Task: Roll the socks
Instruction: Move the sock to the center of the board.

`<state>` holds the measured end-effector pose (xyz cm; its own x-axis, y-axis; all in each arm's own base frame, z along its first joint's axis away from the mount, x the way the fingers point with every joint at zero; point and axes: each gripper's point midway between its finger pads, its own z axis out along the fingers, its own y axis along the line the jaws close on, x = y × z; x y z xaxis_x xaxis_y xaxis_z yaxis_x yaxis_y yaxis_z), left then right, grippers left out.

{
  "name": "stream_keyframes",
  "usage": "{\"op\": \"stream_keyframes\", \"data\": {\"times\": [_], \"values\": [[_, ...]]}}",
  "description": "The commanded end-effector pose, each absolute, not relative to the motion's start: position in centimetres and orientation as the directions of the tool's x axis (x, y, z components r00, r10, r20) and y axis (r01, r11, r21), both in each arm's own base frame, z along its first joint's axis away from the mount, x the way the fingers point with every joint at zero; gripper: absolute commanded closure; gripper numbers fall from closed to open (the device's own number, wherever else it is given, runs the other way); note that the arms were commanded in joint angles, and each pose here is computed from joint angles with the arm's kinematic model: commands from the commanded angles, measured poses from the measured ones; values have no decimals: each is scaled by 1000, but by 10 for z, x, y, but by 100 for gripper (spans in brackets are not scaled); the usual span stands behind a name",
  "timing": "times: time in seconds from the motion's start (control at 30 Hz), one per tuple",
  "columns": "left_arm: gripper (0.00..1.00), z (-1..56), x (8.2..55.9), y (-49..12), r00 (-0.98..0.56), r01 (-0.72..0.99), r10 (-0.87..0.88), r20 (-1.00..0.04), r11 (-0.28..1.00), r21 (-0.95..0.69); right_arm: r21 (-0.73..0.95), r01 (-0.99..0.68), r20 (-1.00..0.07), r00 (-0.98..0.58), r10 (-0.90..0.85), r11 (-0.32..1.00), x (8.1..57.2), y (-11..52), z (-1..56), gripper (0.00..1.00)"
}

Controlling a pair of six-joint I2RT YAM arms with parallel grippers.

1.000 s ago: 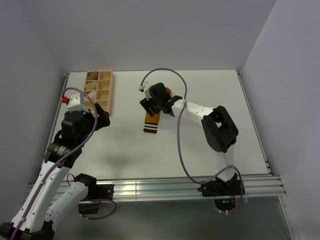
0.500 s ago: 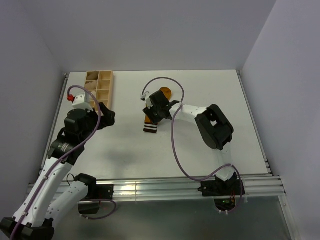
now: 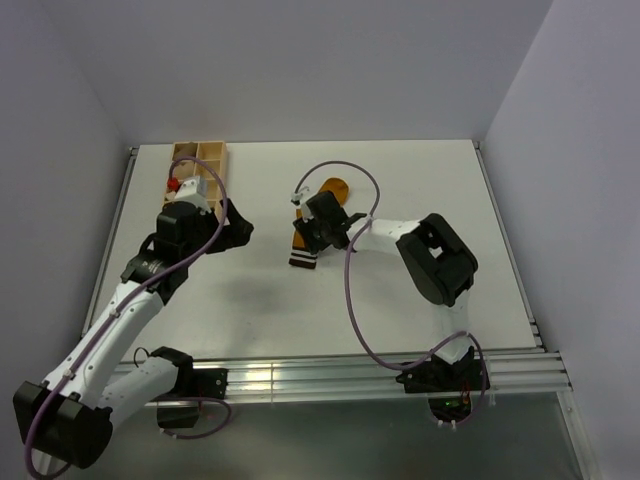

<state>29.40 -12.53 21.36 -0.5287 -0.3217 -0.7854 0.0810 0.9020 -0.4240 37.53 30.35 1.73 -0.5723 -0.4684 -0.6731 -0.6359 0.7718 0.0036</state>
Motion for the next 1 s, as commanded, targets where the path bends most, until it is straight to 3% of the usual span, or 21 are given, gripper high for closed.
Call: {"op": "stream_keyframes", "data": {"times": [0.0,0.4,0.7,0.83,0.97], "values": [[1,231,300,-152,-519,174,-349,-781,851,-496,-5,-569,-554,-683,-476,822,342,271,-13,49],[0,222,296,-171,-560,202,-293,-775,859,-471,18,-523,-547,-719,-430,852,322,256,-4,47],[1,232,285,-158,-506,231,-263,-821,876,-424,11,-559,-672,-618,-408,829,334,279,71,42],[0,229,282,-156,-505,239,-247,-827,881,-409,-59,-581,-708,-549,-444,812,332,285,95,40],[1,227,281,-154,-504,241,-232,-832,887,-393,-144,-664,-658,-490,-572,734,306,292,89,40]]}}
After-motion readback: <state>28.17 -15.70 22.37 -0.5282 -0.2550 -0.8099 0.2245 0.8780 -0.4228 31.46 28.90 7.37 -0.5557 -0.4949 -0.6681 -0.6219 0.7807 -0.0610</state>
